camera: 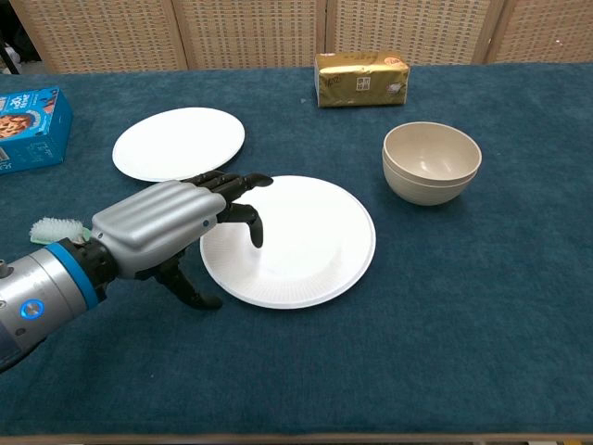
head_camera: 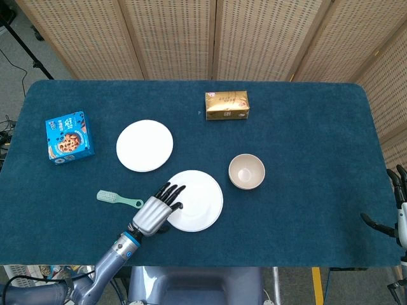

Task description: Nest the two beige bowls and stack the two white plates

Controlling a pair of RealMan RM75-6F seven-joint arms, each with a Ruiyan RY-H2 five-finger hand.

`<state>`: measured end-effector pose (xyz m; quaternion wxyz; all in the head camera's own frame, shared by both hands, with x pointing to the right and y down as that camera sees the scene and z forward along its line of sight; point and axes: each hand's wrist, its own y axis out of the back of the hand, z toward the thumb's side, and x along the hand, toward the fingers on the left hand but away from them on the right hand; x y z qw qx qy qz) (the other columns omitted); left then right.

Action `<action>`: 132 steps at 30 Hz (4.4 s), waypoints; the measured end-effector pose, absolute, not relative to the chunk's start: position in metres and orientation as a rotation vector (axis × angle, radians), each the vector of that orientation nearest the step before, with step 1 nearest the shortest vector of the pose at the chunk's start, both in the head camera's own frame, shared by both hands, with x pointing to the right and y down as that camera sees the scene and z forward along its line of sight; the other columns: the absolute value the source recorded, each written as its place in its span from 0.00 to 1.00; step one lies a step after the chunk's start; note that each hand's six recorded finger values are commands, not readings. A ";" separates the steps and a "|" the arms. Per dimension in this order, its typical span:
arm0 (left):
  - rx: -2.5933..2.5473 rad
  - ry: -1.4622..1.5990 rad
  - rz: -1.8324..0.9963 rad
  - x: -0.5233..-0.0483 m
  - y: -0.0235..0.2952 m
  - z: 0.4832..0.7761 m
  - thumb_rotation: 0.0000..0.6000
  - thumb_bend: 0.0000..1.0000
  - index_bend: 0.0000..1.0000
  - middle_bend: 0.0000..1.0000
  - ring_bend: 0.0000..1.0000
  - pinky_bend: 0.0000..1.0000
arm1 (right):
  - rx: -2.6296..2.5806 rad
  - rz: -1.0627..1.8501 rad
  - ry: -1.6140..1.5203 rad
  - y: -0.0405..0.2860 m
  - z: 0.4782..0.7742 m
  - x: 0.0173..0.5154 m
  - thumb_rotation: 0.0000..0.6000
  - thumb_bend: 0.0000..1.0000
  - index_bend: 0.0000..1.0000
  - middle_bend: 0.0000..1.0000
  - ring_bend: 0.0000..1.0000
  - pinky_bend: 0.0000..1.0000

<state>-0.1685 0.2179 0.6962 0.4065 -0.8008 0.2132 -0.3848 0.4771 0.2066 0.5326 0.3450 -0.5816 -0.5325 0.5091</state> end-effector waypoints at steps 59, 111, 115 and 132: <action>-1.769 1.118 -0.810 -0.216 0.055 0.635 1.00 0.47 0.96 0.00 0.00 0.00 | -1.562 1.317 -1.378 0.209 0.537 0.469 1.00 0.00 0.00 0.00 0.00 0.00; -1.764 0.789 -1.366 -0.334 0.085 0.746 1.00 0.36 0.31 0.00 0.00 0.00 | -1.616 1.336 -1.367 0.208 0.552 0.464 1.00 0.00 0.00 0.00 0.00 0.00; -1.762 0.797 -1.348 -0.320 0.079 0.747 1.00 0.36 0.31 0.00 0.00 0.00 | -1.616 1.339 -1.367 0.208 0.553 0.464 1.00 0.00 0.00 0.00 0.00 0.00; -1.775 0.798 -1.379 -0.288 0.056 0.762 1.00 0.36 0.29 0.00 0.00 0.00 | -1.621 1.340 -1.365 0.209 0.554 0.463 1.00 0.00 0.00 0.00 0.00 0.00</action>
